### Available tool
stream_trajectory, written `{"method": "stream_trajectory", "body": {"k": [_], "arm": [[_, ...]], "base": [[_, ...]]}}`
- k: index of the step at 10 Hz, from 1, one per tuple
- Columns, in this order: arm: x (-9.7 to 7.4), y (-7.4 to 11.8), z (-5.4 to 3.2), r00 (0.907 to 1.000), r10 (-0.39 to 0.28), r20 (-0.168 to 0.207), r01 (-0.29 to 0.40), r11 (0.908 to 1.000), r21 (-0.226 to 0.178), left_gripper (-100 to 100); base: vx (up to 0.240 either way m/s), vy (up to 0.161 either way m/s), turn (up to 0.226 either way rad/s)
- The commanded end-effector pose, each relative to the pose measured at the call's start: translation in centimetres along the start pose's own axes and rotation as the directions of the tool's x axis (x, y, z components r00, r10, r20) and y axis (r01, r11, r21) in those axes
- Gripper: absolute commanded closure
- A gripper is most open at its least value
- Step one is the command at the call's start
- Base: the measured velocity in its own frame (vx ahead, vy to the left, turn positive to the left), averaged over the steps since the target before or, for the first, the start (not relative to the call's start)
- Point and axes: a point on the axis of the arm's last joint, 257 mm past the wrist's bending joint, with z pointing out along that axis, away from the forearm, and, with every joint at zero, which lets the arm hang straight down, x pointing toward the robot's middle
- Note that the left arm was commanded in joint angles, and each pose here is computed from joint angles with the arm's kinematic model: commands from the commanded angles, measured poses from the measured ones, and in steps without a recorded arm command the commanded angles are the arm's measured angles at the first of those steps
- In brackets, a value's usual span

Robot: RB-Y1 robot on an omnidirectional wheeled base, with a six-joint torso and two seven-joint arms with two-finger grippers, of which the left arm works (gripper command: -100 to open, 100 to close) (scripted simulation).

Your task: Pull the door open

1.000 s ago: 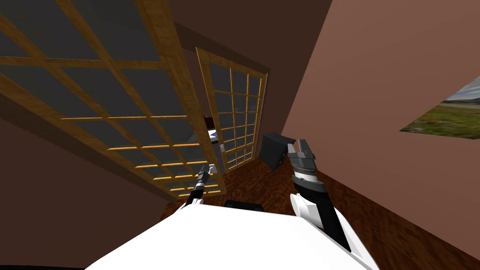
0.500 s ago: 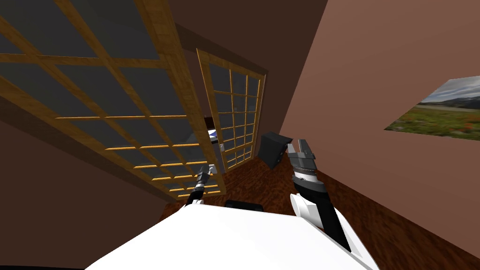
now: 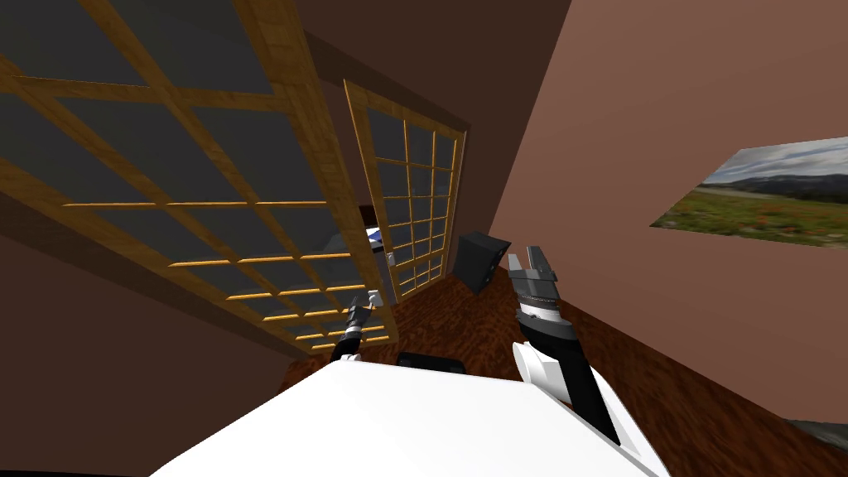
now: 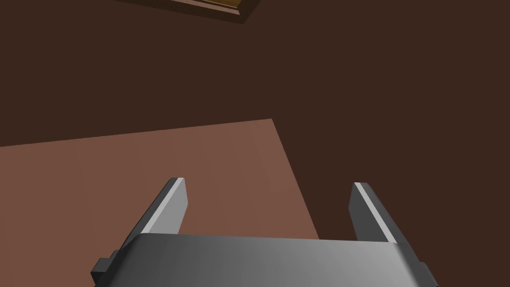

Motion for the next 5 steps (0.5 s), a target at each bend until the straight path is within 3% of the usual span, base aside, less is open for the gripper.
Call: {"method": "stream_trajectory", "body": {"k": [1,2,3,5], "arm": [[1.76,1.52,-0.28,0.9942,-0.107,-0.011,0.107,0.9943,-0.002,-100],[1.3,1.68,-0.5,0.9928,-0.119,-0.001,0.119,0.9928,-0.007,-100],[1.71,1.53,-0.48,0.9832,-0.183,-0.001,0.183,0.9831,0.007,-100],[1.71,1.53,-0.48,0.982,-0.189,-0.001,0.189,0.982,0.007,-100]], "base": [[-0.088,0.027,-0.143],[-0.069,0.034,-0.056],[-0.062,0.024,-0.047],[-0.028,0.007,-0.029]]}}
